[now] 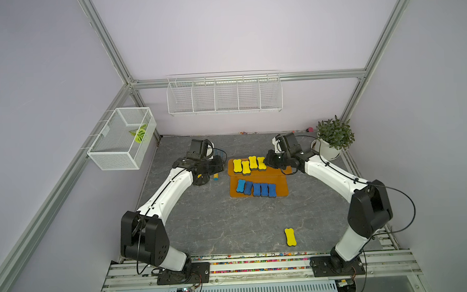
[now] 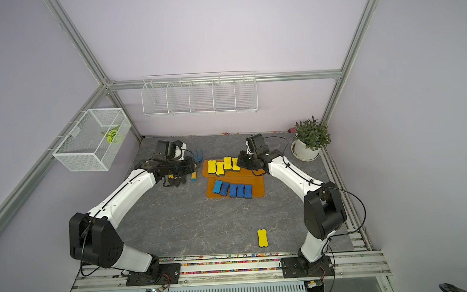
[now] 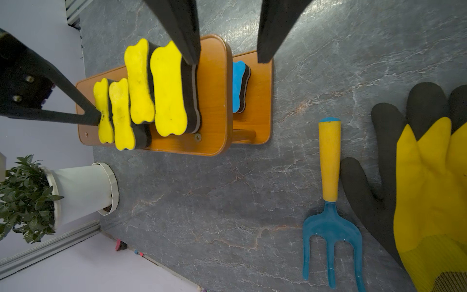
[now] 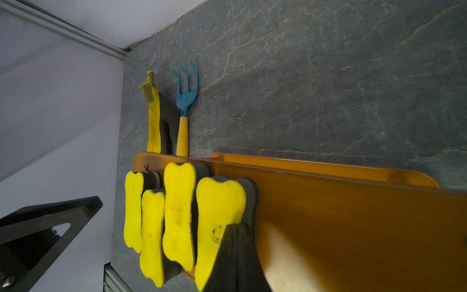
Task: Remove the whiteboard erasers from the shelf
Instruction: Pick up the whiteboard eraser from the shelf, then place the whiteboard eraser at the center of the board.
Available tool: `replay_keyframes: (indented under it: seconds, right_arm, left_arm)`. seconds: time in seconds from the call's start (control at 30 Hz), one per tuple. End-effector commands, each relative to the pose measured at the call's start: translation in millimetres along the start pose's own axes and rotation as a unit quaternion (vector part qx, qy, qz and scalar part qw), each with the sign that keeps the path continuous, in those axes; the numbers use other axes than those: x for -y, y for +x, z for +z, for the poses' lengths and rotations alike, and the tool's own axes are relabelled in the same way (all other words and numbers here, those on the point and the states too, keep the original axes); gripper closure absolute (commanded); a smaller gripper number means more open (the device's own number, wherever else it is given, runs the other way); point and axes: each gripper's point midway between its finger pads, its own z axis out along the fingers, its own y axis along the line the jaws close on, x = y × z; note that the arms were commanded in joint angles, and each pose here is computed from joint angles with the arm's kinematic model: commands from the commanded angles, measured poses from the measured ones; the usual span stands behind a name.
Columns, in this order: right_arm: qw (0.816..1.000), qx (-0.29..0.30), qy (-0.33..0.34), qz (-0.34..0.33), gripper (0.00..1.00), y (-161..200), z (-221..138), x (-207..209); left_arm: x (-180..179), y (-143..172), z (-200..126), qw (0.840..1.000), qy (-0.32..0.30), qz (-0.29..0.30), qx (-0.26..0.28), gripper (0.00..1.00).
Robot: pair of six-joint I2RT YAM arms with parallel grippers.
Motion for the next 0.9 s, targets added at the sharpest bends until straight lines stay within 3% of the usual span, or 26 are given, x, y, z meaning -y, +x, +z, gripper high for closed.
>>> replay_keyframes:
  seconds: [0.0, 0.27, 0.43, 0.87]
  right_arm:
    - [1.0, 0.0, 0.014, -0.007, 1.0, 4.4, -14.6, 7.9]
    - [1.0, 0.021, 0.005, -0.008, 1.0, 6.5, -43.1, 3.0]
    - [1.0, 0.022, 0.006, -0.013, 1.0, 29.1, -61.3, 4.0]
    - [0.997, -0.025, 0.07, -0.032, 1.0, 178.9, -93.3, 25.2]
  left_arm:
    - [8.2, -9.4, -15.8, 1.0, 0.004, 0.016, 0.02, 0.57]
    - [9.2, -6.8, -23.8, 0.999, 0.005, 0.02, 0.026, 0.57]
    - [11.0, -5.8, -29.3, 0.999, 0.009, 0.023, 0.03, 0.57]
    - [17.9, 1.1, -36.2, 0.998, 0.033, 0.034, 0.033, 0.57]
